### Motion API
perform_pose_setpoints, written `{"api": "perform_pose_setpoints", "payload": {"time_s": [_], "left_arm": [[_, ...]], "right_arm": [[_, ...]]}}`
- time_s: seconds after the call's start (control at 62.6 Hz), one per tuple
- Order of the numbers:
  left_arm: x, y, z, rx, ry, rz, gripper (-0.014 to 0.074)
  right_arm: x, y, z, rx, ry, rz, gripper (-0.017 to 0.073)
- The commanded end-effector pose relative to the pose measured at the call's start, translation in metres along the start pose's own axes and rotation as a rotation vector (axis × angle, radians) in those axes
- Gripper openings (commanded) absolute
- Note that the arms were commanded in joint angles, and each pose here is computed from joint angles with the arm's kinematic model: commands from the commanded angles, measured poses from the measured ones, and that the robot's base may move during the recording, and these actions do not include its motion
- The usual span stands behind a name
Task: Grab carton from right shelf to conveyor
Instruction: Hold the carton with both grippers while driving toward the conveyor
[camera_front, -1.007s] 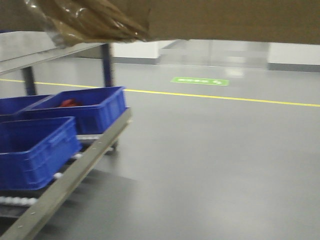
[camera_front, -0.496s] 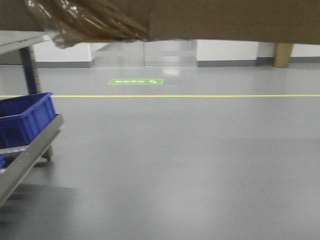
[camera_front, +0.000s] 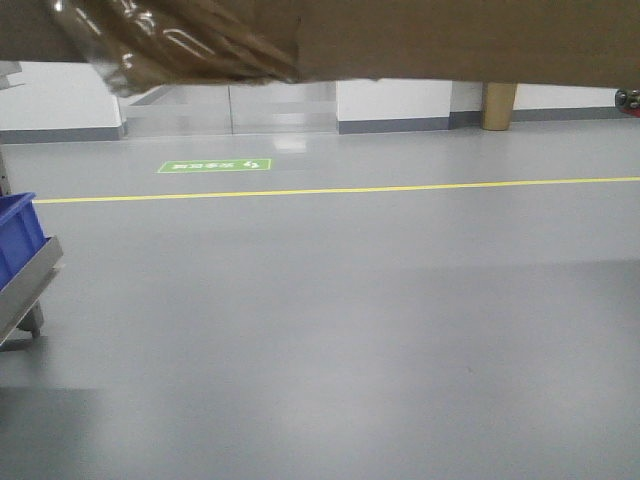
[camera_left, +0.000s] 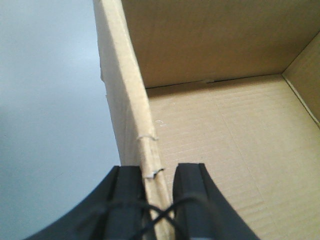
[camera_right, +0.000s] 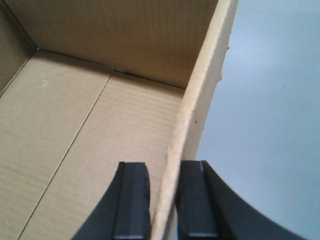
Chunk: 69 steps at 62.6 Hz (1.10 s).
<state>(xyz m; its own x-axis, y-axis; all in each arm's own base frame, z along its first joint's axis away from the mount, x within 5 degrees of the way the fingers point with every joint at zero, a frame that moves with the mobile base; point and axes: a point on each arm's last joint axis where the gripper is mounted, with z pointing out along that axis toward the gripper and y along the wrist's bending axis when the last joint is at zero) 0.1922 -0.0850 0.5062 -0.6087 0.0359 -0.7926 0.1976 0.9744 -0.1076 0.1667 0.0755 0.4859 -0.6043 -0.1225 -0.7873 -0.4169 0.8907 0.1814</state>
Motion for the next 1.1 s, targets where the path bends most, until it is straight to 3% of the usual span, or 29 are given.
{"api": "perform_pose_setpoints", "payload": {"time_s": [0.0, 1.087], "left_arm": [[-0.0039, 0.0041, -0.0076, -0.025, -0.061, 0.025, -0.0003], [-0.0039, 0.0041, -0.0076, -0.025, -0.061, 0.025, -0.0003]], "right_arm": [[0.0004, 0.0, -0.0058, 0.006, -0.024, -0.029, -0.007], [0.0004, 0.0, -0.0058, 0.006, -0.024, -0.029, -0.007]]}}
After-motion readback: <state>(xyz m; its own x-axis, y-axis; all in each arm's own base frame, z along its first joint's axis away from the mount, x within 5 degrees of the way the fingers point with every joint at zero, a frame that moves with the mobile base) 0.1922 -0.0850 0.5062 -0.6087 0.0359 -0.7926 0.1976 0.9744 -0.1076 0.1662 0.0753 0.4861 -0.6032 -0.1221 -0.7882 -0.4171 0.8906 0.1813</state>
